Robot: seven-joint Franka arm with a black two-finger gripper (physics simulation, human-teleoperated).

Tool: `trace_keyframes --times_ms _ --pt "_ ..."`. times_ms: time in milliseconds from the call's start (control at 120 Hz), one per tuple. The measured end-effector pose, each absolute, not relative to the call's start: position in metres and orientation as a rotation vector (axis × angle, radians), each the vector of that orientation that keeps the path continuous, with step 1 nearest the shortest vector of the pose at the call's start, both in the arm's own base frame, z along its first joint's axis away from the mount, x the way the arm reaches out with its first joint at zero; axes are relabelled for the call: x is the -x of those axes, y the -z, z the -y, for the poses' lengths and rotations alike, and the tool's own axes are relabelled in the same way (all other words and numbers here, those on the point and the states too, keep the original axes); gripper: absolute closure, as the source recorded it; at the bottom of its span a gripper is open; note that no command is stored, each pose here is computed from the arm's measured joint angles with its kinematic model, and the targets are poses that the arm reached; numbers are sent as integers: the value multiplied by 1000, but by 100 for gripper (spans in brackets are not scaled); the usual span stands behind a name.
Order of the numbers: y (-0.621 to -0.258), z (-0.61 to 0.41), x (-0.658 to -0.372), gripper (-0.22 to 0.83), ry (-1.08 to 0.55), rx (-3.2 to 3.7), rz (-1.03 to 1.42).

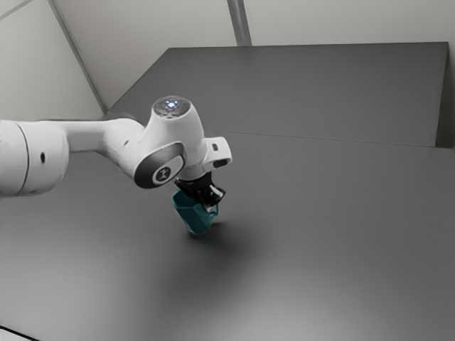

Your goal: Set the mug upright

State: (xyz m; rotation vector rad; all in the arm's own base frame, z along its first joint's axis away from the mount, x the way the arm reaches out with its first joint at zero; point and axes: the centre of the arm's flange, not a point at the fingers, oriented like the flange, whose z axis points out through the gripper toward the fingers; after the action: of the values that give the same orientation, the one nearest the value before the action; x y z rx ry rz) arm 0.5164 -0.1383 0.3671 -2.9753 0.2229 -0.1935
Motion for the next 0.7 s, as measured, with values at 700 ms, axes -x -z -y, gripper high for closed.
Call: trace_keyframes --times_ms 700 --pt "-338 80 -533 53 174 3007 44"
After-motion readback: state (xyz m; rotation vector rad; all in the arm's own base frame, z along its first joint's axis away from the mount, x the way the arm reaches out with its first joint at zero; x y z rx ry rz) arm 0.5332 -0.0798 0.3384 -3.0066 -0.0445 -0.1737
